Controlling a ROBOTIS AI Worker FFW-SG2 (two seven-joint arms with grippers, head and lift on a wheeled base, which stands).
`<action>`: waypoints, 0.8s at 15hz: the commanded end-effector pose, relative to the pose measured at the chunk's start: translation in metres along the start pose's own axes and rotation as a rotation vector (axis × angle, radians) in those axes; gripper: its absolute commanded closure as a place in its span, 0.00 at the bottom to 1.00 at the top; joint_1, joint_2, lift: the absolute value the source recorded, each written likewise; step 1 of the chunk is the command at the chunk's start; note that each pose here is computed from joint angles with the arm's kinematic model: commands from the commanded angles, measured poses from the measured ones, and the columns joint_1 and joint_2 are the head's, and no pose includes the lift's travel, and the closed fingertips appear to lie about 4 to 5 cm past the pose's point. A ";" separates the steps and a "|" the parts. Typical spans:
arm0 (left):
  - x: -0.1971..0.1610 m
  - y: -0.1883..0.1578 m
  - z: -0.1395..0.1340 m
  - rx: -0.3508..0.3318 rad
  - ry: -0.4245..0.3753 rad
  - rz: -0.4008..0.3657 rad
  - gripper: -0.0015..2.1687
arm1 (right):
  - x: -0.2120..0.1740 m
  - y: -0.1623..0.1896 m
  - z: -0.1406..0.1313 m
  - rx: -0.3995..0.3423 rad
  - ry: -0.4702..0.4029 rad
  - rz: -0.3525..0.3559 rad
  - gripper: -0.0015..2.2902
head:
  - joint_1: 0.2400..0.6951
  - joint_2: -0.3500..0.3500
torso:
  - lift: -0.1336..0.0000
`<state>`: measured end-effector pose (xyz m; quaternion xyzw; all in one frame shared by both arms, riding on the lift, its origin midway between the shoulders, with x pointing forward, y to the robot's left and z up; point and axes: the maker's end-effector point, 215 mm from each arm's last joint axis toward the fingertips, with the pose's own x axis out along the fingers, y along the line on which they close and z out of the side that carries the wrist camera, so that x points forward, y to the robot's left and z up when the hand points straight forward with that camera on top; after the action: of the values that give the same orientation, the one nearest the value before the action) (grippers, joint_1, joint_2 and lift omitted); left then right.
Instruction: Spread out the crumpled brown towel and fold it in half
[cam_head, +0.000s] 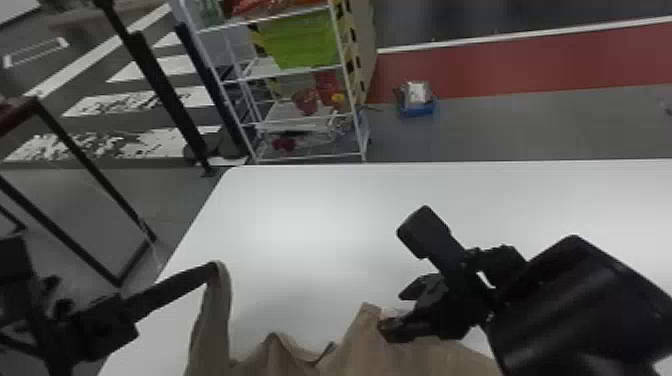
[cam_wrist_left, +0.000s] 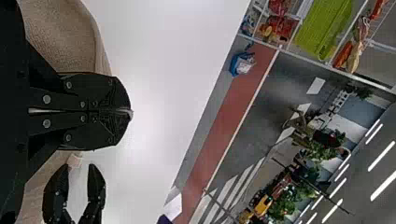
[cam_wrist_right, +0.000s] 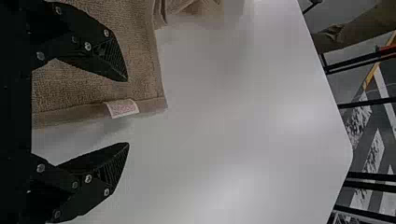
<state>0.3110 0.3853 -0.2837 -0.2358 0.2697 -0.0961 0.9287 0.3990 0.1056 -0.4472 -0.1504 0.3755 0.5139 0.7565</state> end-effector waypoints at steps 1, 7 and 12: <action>0.001 0.001 0.000 0.002 0.001 0.002 0.61 | 0.007 0.001 -0.002 0.002 0.011 0.025 0.21 | 1.00 1.00 | 0.07; 0.003 0.001 0.000 0.000 0.004 -0.004 0.61 | 0.020 0.006 -0.006 -0.012 0.023 0.078 0.25 | 1.00 1.00 | 0.07; 0.005 -0.001 -0.002 -0.002 0.009 -0.009 0.61 | 0.021 0.010 -0.001 -0.026 0.010 0.089 0.26 | 1.00 1.00 | 0.07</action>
<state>0.3143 0.3829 -0.2867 -0.2371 0.2729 -0.1007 0.9269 0.3934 0.1205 -0.4624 -0.1454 0.3833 0.5479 0.7292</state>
